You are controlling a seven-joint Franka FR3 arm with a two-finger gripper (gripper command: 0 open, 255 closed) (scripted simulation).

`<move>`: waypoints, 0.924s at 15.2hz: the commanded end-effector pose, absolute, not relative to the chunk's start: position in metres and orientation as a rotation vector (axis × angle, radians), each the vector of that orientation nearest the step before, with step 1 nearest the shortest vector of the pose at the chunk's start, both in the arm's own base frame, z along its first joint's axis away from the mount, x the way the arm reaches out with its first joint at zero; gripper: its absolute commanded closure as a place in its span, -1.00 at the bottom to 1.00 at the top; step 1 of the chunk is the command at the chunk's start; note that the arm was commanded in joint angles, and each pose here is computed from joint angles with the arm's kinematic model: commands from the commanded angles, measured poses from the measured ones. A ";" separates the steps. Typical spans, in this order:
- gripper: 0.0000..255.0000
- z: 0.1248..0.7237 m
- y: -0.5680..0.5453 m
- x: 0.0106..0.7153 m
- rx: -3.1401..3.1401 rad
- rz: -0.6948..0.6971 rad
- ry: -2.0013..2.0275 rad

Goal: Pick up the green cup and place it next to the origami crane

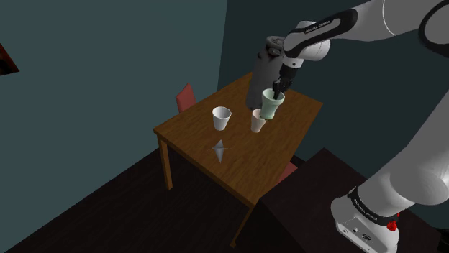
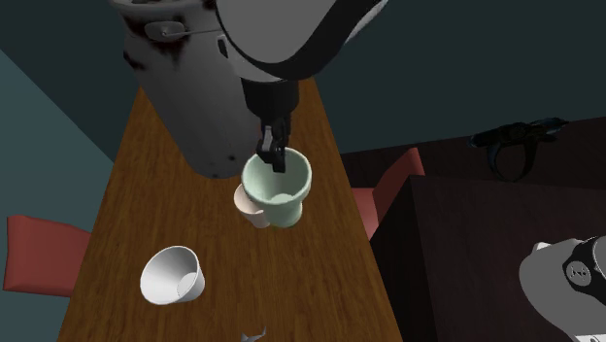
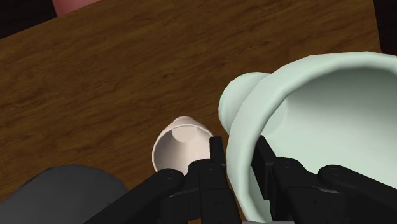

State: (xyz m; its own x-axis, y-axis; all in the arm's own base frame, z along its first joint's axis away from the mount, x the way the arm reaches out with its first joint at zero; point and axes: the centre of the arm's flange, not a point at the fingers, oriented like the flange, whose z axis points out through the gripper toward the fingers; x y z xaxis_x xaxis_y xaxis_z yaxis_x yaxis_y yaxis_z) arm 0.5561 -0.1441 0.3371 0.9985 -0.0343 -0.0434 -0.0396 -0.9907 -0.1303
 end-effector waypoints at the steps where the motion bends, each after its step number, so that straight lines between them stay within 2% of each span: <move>1: 1.00 0.338 -0.119 0.549 -3.009 0.061 0.058; 6: 1.00 0.338 -0.050 0.537 -3.009 0.061 0.058; 14: 1.00 0.296 -0.050 0.537 -3.009 0.061 0.058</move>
